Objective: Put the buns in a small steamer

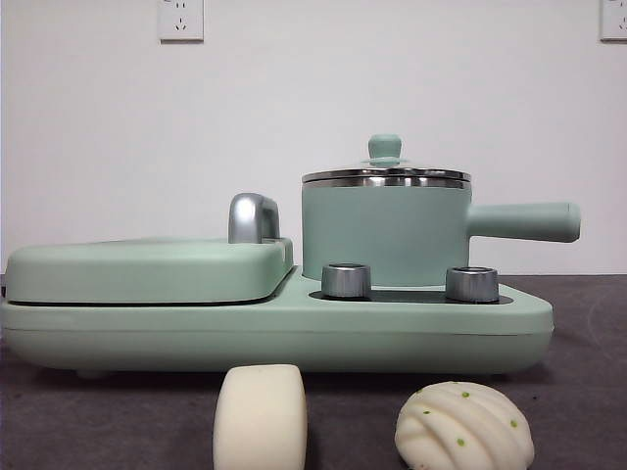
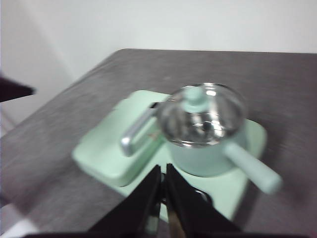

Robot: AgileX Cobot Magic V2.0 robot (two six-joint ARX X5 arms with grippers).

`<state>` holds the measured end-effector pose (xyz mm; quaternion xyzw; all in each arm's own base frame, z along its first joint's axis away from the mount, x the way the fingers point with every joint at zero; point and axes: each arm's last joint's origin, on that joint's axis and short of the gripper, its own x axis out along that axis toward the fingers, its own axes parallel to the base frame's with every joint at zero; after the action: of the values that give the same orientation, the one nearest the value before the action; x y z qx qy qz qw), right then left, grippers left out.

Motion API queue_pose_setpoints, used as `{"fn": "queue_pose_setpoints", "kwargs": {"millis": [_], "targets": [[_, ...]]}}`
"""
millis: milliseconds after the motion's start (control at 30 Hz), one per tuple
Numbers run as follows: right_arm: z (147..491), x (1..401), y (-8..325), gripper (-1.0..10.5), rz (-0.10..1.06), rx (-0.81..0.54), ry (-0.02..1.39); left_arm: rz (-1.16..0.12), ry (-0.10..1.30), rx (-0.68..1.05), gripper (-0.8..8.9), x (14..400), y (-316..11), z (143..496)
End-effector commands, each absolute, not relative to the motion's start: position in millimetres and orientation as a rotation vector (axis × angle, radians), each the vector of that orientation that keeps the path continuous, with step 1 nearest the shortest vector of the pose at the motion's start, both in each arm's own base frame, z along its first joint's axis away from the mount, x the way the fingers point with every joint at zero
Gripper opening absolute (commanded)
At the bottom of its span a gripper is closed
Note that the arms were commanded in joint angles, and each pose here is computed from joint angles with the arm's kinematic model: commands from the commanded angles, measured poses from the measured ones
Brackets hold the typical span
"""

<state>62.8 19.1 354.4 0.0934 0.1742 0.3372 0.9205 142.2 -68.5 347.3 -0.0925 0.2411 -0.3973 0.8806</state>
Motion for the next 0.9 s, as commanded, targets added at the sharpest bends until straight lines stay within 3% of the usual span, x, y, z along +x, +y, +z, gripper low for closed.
{"fn": "queue_pose_setpoints", "kwargs": {"millis": [33, 267, 333, 567, 900], "targets": [[360.1, 62.9, 20.1, 0.2, 0.748, 0.148, 0.329, -0.895, 0.468, -0.142, 0.09, 143.0, -72.7, 357.5], [360.0, 63.6, 20.2, 0.2, 0.749, 0.150, 0.332, -0.899, 0.463, -0.140, 0.13, 143.6, -73.5, 358.2], [359.8, 63.7, 20.1, 0.2, 0.747, 0.150, 0.333, -0.899, 0.463, -0.140, 0.58, 143.6, -73.5, 358.2], [359.8, 63.7, 20.1, 3.9, 0.745, 0.150, 0.333, -0.899, 0.464, -0.141, 4.61, 143.6, -73.5, 358.2], [359.9, 63.7, 20.1, 4.0, 0.747, 0.151, 0.334, -0.899, 0.472, -0.147, 4.69, 143.6, -73.9, 357.7]]}}
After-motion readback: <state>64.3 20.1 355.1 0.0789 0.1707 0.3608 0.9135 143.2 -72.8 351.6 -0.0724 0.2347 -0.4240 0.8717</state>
